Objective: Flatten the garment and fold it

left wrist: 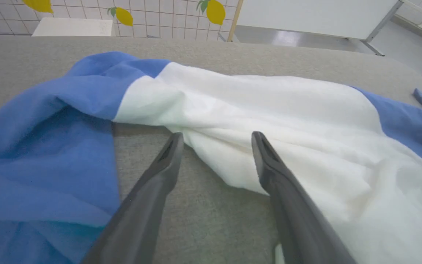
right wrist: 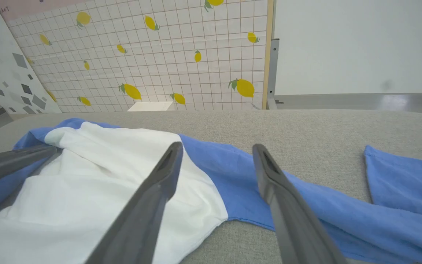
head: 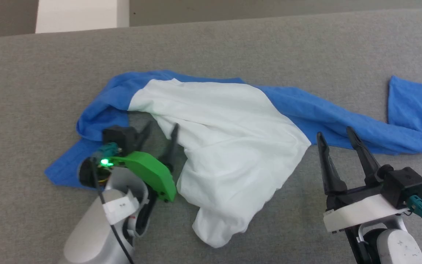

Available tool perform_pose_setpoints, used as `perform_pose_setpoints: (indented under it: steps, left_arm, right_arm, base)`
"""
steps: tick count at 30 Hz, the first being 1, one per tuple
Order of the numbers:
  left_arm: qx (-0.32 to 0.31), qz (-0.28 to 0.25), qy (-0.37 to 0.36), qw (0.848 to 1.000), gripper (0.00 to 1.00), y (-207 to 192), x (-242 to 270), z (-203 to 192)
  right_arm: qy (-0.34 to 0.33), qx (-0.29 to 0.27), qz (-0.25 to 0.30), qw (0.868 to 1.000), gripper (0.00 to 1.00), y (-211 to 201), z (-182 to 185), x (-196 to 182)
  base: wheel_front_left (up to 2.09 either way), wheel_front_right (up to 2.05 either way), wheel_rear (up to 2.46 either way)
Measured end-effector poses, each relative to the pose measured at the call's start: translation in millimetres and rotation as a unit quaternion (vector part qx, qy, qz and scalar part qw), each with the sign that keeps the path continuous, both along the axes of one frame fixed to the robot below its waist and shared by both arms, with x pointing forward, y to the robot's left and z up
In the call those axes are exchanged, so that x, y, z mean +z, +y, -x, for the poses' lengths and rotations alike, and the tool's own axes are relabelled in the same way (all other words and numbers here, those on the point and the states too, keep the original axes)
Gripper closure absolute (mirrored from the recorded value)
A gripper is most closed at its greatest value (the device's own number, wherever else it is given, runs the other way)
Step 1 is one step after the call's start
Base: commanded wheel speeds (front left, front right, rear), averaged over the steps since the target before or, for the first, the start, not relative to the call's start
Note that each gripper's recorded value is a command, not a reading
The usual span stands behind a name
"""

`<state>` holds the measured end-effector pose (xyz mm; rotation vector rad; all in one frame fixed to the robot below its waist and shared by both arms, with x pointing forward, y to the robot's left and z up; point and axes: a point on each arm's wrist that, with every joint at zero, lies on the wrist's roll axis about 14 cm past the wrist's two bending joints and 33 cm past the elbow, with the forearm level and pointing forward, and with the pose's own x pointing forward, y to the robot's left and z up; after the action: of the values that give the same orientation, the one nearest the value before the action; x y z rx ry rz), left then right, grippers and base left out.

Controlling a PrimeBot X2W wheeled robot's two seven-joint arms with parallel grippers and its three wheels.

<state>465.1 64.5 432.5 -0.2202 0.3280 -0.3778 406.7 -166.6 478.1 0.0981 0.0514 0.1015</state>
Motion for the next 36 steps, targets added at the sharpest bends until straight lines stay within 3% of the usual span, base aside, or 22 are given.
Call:
perform_pose_setpoints:
  steps: [4, 6, 12, 13, 14, 17, 22, 27, 31, 36]
  left_arm:
    - [-0.020, 0.002, 0.031, 0.999, 0.00, -9.3, -2.2, 11.2]
    - [-0.026, -0.027, 0.079, 0.996, 0.00, -7.8, -20.8, 15.5]
    - [-0.048, -0.036, 0.113, 0.992, 0.01, -19.8, -26.4, 5.2]
    - [-0.054, -0.042, 0.123, 0.990, 0.72, -21.2, -29.8, 5.8]
    - [-0.065, -0.052, 0.138, 0.987, 1.00, -21.9, -35.3, 8.8]
    - [-0.086, -0.077, 0.161, 0.980, 1.00, -18.9, -40.6, 16.2]
    - [-0.101, -0.067, 0.129, 0.984, 1.00, -19.3, -14.4, 31.0]
    - [-0.113, -0.081, 0.130, 0.982, 1.00, -4.1, 1.8, 73.0]
    - [-0.118, -0.103, 0.188, 0.970, 1.00, 11.5, -6.7, 123.1]
    - [-0.144, -0.085, 0.293, 0.942, 1.00, 8.8, -28.4, 185.3]
  right_arm:
    - [-0.007, 0.013, -0.002, 1.000, 0.00, 9.0, -0.8, 6.9]
    - [-0.008, 0.017, -0.003, 1.000, 0.00, 11.4, 1.2, 8.6]
    - [-0.003, -0.001, 0.000, 1.000, 0.00, -0.2, 7.6, 7.4]
    - [-0.002, -0.003, 0.001, 1.000, 0.00, -1.8, 8.7, 6.8]
    - [-0.001, -0.005, 0.001, 1.000, 0.00, -3.2, 9.7, 6.6]
    - [-0.002, -0.009, 0.001, 1.000, 0.00, -5.2, 12.6, 7.6]
    - [-0.010, -0.011, 0.001, 1.000, 0.00, -6.9, 15.6, 13.2]
    - [-0.012, -0.003, -0.002, 1.000, 0.00, -1.5, 15.2, 15.4]
    - [-0.020, 0.011, -0.005, 1.000, 0.00, 8.1, 10.5, 20.6]
    - [-0.021, 0.023, -0.008, 0.999, 0.00, 15.7, 6.5, 22.0]
  base:
    - [0.00, 0.00, 0.00]
    - [0.00, 0.00, 0.00]
    - [0.00, 0.00, 0.00]
    - [0.00, 0.00, 0.00]
    - [0.00, 0.00, 0.00]
    - [0.00, 0.00, 0.00]
    - [0.00, 0.00, 0.00]
    - [0.00, 0.00, 0.00]
    - [0.00, 0.00, 0.00]
    - [0.00, 0.00, 0.00]
